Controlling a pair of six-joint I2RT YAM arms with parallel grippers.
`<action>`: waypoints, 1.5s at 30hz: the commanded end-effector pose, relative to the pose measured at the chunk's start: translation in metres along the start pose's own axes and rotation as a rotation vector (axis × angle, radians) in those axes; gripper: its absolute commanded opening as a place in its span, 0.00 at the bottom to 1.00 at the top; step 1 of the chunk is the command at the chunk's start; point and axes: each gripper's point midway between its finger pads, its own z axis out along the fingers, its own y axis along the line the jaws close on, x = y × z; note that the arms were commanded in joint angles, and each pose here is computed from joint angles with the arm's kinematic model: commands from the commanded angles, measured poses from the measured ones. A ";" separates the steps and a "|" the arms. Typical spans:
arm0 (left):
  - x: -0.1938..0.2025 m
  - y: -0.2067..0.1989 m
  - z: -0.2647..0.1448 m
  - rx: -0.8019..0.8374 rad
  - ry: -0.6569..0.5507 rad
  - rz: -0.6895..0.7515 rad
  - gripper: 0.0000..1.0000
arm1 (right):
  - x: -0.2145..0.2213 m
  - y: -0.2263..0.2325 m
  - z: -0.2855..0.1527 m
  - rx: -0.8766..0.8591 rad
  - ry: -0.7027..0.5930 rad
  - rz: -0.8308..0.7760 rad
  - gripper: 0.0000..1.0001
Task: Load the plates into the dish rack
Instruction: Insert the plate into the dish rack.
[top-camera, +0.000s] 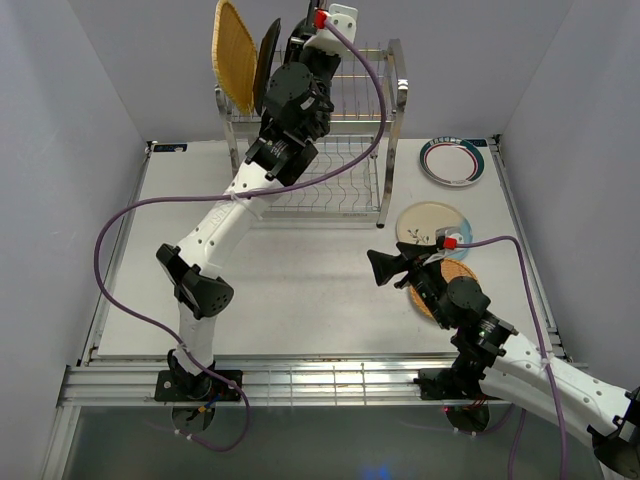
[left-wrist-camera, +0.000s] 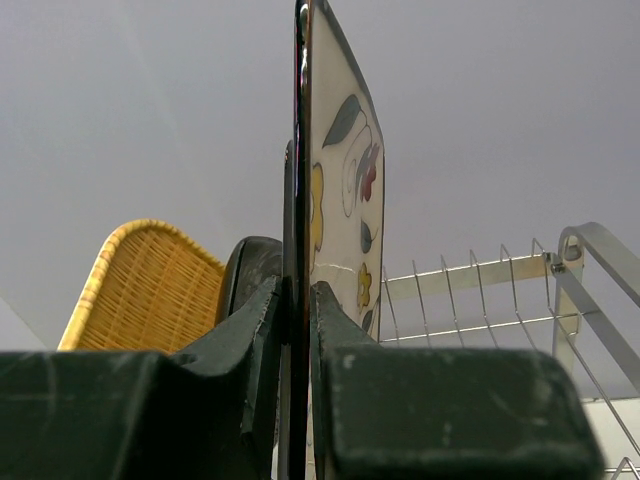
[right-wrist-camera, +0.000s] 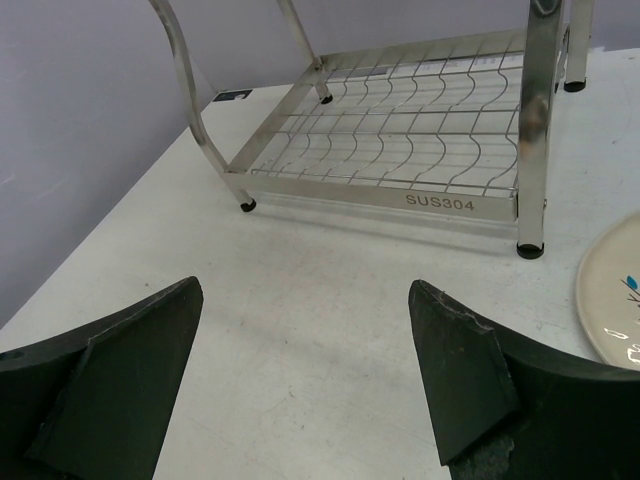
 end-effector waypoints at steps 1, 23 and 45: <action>-0.076 0.058 -0.006 -0.080 -0.206 -0.203 0.00 | -0.007 -0.003 -0.001 0.012 -0.037 0.003 0.89; -0.033 0.027 0.007 -0.070 -0.111 -0.198 0.00 | -0.003 -0.008 -0.003 0.024 -0.036 0.003 0.89; -0.013 0.013 0.013 -0.075 -0.078 -0.155 0.13 | -0.001 -0.011 -0.004 0.031 -0.035 0.000 0.89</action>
